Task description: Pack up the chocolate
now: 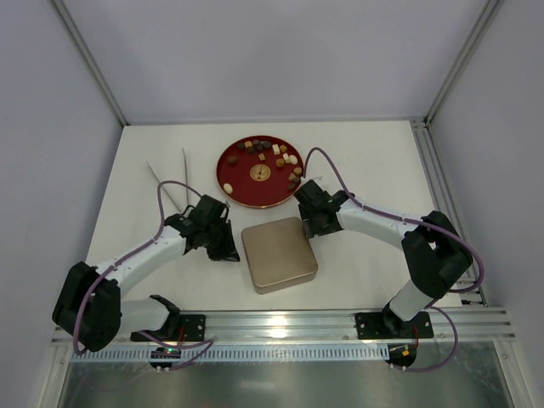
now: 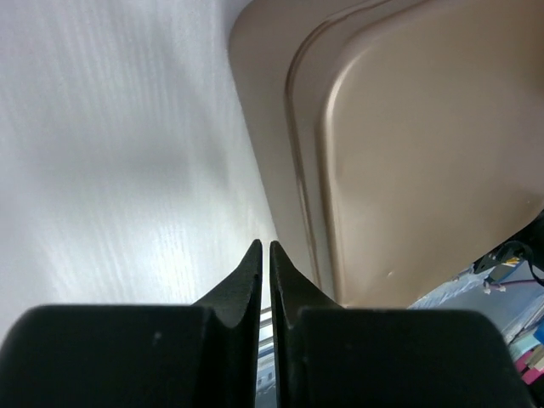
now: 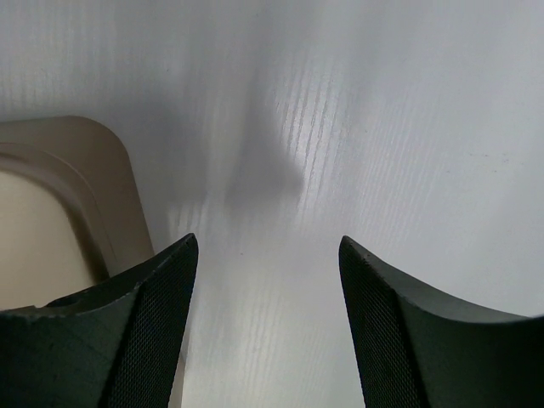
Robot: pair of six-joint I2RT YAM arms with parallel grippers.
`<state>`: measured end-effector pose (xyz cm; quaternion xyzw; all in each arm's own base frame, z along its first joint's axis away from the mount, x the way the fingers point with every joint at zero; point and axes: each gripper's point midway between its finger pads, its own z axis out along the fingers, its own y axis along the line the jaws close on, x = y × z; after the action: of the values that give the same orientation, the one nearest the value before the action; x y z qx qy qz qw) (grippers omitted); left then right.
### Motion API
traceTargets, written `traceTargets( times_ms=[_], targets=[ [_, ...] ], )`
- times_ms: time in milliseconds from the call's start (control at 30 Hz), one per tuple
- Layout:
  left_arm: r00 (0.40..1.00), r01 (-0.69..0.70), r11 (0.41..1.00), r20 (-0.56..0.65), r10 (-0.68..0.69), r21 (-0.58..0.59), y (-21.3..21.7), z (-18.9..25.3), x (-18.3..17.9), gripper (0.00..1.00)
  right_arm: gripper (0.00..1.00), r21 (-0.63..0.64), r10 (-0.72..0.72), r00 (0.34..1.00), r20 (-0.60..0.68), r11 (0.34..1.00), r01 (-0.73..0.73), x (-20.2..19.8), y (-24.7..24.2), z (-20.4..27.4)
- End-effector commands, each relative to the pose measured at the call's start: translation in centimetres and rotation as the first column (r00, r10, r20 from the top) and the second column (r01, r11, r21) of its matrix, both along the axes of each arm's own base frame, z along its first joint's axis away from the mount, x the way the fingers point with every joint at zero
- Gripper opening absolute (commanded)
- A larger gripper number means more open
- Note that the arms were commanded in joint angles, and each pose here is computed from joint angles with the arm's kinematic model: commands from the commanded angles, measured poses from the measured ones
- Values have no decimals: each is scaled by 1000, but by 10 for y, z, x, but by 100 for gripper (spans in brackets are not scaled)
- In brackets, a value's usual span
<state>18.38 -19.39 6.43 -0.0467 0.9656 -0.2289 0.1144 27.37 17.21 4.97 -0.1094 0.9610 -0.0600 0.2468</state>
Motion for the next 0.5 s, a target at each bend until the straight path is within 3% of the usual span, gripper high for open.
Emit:
traceTargets(
  times_ms=[0, 167, 300, 467],
  targets=[
    [999, 13, 999, 31, -14, 35, 14, 16, -1, 5, 69, 62, -5, 999, 44, 998, 2, 11, 7, 13],
    [998, 2, 999, 63, -5, 38, 20, 33, -4, 12, 69, 85, -7, 999, 41, 996, 4, 12, 8, 13],
    [995, -8, 1000, 103, 11, -26, 13, 52, -4, 39, 69, 91, -4, 999, 38, 996, 1, 11, 8, 11],
    [994, 18, 999, 107, -13, -50, -2, 55, -10, 53, 69, 97, -2, 999, 34, 995, -1, 10, 10, 9]
  ],
)
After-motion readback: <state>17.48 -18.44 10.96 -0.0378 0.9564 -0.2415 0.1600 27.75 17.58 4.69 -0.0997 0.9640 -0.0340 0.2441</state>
